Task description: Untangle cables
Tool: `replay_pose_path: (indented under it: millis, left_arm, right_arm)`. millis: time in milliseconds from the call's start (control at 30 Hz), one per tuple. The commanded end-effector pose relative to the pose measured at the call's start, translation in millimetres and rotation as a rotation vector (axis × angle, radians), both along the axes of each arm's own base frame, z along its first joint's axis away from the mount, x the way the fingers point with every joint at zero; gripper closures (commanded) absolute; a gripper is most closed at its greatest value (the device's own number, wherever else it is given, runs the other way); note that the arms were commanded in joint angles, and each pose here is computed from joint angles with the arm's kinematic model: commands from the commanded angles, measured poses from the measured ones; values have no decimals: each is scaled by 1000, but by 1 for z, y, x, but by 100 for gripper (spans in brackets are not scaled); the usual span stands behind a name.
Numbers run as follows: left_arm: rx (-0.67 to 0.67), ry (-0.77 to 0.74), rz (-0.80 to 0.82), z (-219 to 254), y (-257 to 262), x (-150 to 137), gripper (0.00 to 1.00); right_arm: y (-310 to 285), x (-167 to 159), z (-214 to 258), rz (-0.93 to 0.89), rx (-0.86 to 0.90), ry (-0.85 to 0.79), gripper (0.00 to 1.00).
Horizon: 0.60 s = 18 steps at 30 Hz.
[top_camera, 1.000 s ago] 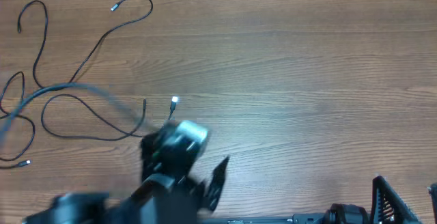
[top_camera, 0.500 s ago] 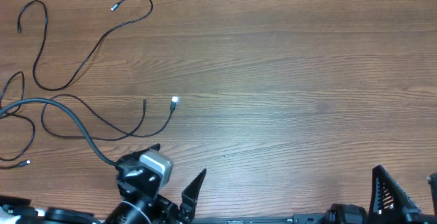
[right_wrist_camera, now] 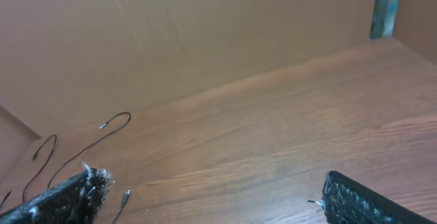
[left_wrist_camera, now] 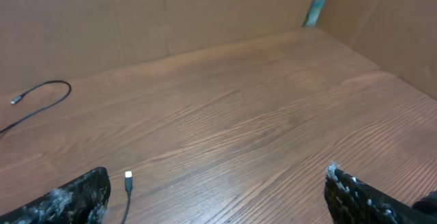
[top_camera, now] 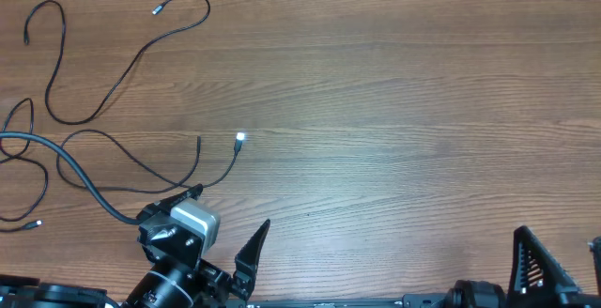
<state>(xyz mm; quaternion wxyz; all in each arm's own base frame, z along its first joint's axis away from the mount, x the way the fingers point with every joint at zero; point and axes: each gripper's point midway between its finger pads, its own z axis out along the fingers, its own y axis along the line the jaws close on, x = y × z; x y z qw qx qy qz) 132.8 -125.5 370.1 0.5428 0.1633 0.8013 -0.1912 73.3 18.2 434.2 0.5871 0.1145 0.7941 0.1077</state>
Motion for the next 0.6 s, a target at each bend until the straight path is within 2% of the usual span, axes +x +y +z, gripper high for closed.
replay_pose_path:
  millis: [0, 267, 567]
  left_arm:
    - [-7, 20, -28, 2, 0, -3, 1]
    - [5, 67, -82, -5, -6, -11, 1]
    - [6, 67, -82, -5, -6, -11, 1]
  right_arm:
    - [-1, 2, -5, -2, 5, 26, 0]
    - [0, -6, -26, -2, 16, 116, 0]
    - [0, -7, -28, -2, 17, 125, 0]
